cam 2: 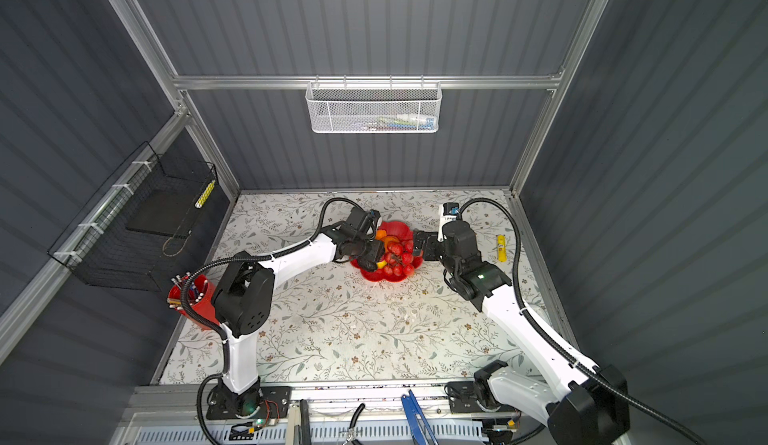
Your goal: Place and organize the fake fruits in the fruit bowl
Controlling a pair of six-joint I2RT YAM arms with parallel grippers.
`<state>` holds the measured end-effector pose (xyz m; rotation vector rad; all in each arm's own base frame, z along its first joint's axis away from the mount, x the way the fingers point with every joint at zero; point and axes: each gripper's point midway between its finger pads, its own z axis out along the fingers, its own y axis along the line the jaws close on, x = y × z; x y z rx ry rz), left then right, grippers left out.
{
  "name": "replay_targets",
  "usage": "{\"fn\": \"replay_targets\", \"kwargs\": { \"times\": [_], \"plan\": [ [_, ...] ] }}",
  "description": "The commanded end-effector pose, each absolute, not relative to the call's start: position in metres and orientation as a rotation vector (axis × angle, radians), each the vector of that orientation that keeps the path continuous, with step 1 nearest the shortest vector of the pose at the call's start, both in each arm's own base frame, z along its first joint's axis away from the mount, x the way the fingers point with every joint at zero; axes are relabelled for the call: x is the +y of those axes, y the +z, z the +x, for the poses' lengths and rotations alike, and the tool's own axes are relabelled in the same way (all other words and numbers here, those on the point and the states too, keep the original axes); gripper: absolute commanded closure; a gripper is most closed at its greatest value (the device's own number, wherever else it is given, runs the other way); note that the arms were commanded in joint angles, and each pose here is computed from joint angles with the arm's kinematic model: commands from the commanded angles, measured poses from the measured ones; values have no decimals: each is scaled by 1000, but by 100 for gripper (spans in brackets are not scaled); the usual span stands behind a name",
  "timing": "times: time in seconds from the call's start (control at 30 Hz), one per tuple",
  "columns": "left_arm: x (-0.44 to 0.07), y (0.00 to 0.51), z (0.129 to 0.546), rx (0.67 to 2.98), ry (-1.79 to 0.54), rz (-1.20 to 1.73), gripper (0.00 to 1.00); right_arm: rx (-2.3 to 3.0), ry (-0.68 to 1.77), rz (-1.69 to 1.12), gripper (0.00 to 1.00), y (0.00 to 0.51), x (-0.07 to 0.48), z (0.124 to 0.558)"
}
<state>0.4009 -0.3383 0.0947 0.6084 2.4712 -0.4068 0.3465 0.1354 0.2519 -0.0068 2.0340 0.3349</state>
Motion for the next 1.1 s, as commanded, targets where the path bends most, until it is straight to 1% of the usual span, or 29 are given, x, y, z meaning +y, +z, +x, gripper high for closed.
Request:
{"fn": "replay_targets", "kwargs": {
  "times": [0.0, 0.07, 0.2, 0.3, 0.33, 0.37, 0.4, 0.53, 0.6, 0.7, 0.87, 0.97, 1.07],
  "plan": [
    [-345, 107, 407, 2439, -433, 603, 25, 2028, 330, -10, 1, 258, 134, 348],
    [-341, 114, 408, 2421, -414, 592, 15, 2031, 326, -12, 1, 256, 133, 349],
    [-327, 144, 412, 2338, -374, 541, 1, 2024, 308, -17, 1, 259, 130, 350],
    [-316, 180, 413, 2233, -356, 494, 0, 2010, 288, -29, 1, 262, 128, 351],
    [-312, 200, 415, 2179, -354, 471, 0, 2004, 282, -33, 1, 264, 127, 351],
    [-303, 201, 410, 2160, -333, 460, 0, 2000, 274, -33, 1, 265, 126, 352],
    [-297, 215, 409, 2119, -323, 439, 0, 1999, 267, -35, 1, 265, 125, 352],
    [-260, 261, 397, 1972, -237, 342, 0, 1997, 257, -32, 1, 265, 124, 354],
    [-232, 273, 388, 1917, -159, 279, 0, 1990, 224, 5, 1, 263, 117, 356],
    [-179, 272, 368, 1850, 22, 169, 0, 1937, 138, 39, 1, 258, 100, 356],
    [-99, 234, 325, 1771, 284, 98, 0, 1846, -83, 141, 1, 230, 43, 348],
    [-52, 209, 304, 1747, 380, -10, 0, 1814, -194, 248, 1, 210, 4, 341],
    [-19, 185, 294, 1731, 415, -77, 0, 1789, -256, 319, 1, 191, -23, 339]
  ]
}}
